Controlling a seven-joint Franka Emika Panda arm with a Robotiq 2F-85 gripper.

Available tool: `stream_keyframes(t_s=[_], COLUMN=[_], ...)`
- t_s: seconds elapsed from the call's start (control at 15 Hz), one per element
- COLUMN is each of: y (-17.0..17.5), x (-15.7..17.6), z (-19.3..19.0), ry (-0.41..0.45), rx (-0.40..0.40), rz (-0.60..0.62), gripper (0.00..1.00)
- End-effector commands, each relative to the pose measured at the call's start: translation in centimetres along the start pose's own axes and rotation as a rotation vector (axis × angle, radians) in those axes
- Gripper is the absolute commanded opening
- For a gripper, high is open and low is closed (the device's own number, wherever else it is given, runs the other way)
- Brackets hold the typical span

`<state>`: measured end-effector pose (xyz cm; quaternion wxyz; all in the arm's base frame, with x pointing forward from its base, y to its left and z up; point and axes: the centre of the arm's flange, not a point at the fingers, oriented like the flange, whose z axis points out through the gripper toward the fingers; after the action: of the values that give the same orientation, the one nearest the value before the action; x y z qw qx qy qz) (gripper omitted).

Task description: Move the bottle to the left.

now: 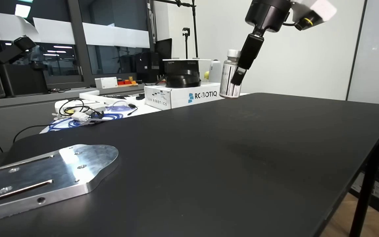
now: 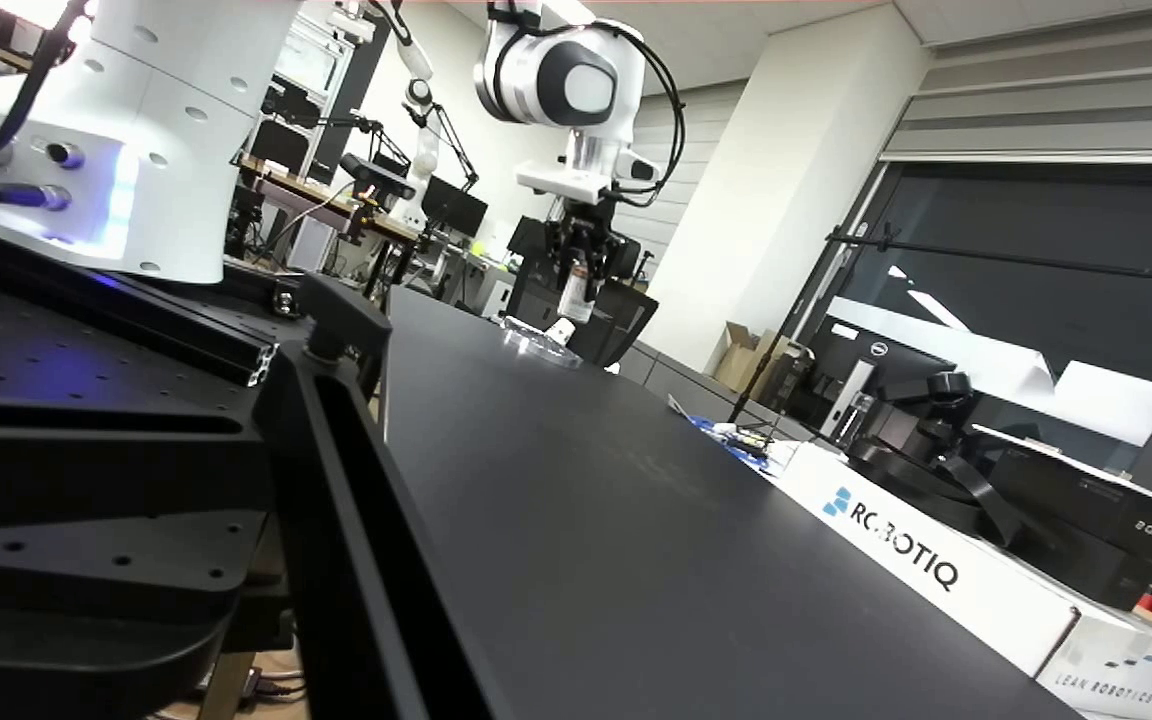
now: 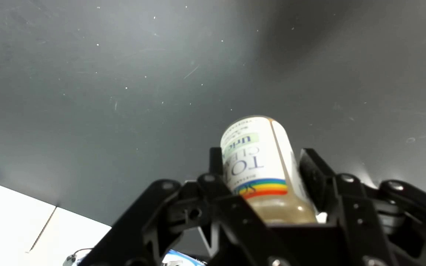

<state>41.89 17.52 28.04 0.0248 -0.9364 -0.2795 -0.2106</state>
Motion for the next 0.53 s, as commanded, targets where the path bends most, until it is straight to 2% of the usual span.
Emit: stream_keyframes(t_s=[0.0,0.27,0.47], y=[2.4,5.6,5.7], x=[3.0,10.7,16.4], z=[1.4,3.2,5.1], ry=[0.043,0.113,0.141], rx=[-0.021,-0.05,-0.031], rz=[0.016,0.023,-0.017], gripper=[0.29,0.29,0.29])
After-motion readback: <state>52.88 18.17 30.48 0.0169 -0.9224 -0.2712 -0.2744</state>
